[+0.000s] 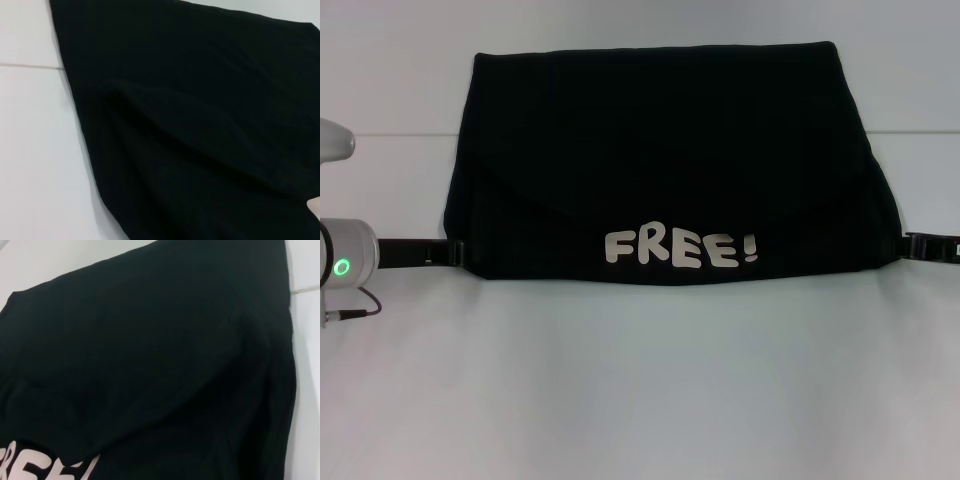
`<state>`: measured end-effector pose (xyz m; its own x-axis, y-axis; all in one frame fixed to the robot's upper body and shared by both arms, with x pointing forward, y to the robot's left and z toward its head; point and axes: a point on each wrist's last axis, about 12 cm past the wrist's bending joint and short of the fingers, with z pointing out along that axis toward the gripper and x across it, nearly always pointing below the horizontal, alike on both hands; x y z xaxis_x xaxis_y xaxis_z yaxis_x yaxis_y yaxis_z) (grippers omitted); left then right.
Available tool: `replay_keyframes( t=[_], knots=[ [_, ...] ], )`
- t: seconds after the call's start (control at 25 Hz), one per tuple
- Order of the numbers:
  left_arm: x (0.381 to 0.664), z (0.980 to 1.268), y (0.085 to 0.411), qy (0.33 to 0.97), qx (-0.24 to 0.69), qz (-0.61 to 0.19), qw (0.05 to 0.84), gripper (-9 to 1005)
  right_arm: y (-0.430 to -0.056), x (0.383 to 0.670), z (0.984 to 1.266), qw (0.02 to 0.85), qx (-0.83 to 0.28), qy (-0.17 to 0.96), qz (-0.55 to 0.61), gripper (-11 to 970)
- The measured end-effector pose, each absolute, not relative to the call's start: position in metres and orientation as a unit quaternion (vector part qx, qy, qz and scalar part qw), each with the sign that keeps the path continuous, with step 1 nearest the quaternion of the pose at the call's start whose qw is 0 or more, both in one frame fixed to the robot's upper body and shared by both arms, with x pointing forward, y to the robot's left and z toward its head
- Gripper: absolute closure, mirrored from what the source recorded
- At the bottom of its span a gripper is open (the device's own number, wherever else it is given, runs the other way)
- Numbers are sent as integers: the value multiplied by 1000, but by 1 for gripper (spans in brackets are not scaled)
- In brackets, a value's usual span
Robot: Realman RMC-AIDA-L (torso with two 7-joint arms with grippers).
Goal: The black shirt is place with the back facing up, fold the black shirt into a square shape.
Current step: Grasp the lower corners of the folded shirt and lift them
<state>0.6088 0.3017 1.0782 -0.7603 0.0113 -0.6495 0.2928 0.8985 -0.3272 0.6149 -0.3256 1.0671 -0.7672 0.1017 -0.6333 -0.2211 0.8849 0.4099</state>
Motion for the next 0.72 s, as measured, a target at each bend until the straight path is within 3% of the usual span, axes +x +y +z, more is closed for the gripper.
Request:
replay_keyframes(
  t=[0.28,0.72],
  knots=[
    [608,1078,302,914,83,-212,334,995,-329,613,1070,340,-40,907,244,918],
    [595,1087,314,914,85,-231,322,996,-346,589,1072,335,-55,900,273,908]
  ],
)
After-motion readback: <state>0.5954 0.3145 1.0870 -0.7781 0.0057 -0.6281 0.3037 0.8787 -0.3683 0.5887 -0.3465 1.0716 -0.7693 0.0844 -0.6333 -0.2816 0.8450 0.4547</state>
